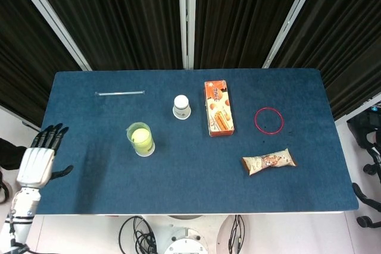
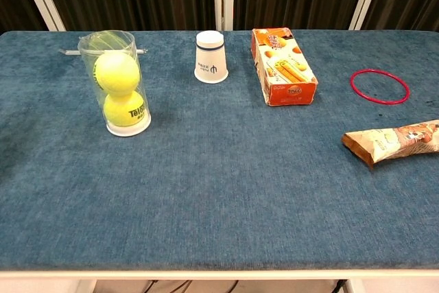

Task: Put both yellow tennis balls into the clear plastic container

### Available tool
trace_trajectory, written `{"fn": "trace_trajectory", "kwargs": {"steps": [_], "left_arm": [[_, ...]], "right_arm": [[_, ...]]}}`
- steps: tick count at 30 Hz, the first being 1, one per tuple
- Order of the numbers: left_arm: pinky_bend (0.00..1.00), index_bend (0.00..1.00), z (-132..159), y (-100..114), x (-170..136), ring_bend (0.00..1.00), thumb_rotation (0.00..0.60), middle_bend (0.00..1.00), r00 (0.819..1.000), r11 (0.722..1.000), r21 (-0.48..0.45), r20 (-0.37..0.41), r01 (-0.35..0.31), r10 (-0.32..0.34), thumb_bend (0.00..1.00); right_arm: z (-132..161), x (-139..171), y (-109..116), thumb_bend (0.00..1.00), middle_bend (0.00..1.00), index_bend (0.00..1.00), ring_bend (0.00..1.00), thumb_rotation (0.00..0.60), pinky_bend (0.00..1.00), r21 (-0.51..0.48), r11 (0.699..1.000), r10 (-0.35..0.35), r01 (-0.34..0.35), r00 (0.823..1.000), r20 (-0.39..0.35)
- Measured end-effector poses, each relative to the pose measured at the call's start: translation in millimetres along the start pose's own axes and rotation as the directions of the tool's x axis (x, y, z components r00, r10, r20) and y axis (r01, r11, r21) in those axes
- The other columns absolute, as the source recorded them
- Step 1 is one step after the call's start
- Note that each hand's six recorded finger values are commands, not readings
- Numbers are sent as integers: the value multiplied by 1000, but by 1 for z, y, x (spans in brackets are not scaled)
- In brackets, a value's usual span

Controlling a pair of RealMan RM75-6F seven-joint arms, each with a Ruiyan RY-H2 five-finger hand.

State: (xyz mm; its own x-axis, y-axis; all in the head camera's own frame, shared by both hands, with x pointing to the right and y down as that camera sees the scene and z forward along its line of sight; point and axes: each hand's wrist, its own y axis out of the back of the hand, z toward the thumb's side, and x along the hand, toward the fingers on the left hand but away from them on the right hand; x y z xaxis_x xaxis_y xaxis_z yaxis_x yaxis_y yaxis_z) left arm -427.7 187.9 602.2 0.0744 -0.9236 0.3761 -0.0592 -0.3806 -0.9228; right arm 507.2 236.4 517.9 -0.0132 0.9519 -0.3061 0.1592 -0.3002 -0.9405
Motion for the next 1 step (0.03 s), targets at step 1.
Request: {"fn": "trace_trajectory", "kwargs": {"steps": [1], "left_arm": [[116,78,-8,-2,-6,0,600,18,1000,1000,8,-10,-2,2,110]], "right_arm": [[0,-1,-1,237,0,0,0,600,0,3,1000,3,-3,1000,0]]}}
